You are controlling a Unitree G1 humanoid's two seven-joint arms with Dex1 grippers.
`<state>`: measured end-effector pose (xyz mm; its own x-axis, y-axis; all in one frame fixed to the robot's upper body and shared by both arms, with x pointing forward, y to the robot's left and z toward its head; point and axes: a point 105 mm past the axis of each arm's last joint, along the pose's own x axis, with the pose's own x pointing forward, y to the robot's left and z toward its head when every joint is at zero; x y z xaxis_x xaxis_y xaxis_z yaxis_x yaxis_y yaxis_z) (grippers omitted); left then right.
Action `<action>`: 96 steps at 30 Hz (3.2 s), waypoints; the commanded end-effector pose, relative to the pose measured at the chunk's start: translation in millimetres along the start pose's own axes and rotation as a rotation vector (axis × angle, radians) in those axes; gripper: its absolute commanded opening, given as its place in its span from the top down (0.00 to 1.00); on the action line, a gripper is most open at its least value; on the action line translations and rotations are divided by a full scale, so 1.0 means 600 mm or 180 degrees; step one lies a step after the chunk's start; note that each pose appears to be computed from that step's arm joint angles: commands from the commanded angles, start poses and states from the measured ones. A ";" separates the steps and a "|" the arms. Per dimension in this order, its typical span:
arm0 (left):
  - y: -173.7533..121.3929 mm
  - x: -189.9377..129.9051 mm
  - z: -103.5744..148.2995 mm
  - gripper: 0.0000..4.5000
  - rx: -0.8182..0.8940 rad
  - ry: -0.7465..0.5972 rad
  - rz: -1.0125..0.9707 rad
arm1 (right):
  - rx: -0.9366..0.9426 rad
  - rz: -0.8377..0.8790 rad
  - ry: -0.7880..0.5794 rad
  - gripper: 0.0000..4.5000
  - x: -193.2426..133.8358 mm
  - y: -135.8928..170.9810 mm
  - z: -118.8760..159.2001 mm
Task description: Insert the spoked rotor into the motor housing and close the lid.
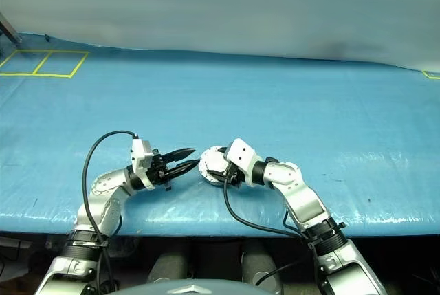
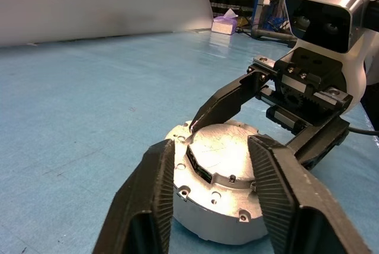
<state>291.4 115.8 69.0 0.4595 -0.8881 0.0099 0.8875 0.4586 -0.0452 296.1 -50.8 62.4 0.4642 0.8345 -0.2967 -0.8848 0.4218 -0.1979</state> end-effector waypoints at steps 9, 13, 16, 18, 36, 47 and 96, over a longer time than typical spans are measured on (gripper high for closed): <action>0.001 0.029 -0.021 1.00 0.0182 0.0287 -0.0032 | 0.0156 -0.0218 0.0561 0.33 -0.020 -0.008 -0.077; -0.001 0.029 -0.041 1.00 0.0254 0.0532 -0.0044 | 0.0164 -0.0255 0.0551 0.33 -0.020 -0.010 -0.076; -0.006 0.026 -0.048 1.00 0.0256 0.0580 -0.0080 | 0.0198 -0.0288 0.0539 0.33 -0.020 -0.012 -0.076; -0.007 0.027 -0.046 1.00 0.0231 0.0543 -0.0078 | 0.0257 -0.0287 0.0517 0.33 -0.020 -0.011 -0.075; -0.024 0.030 -0.035 1.00 0.0036 0.0330 -0.0167 | 0.0357 -0.0514 -0.0334 0.01 -0.036 -0.029 0.026; -0.026 0.030 -0.038 1.00 0.0059 0.0362 -0.0180 | 0.1254 -0.0828 -0.1076 0.01 -0.096 -0.045 0.065; -0.021 0.025 -0.040 1.00 0.0212 0.0379 -0.0093 | 0.4312 -0.0424 -0.1016 0.66 -0.045 0.028 -0.054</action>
<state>288.0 104.0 44.4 0.4523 -0.8849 -0.1116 0.8908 0.4542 0.0087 273.6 -84.1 39.2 0.7019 0.7089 -0.0694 -0.2714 0.3562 0.8941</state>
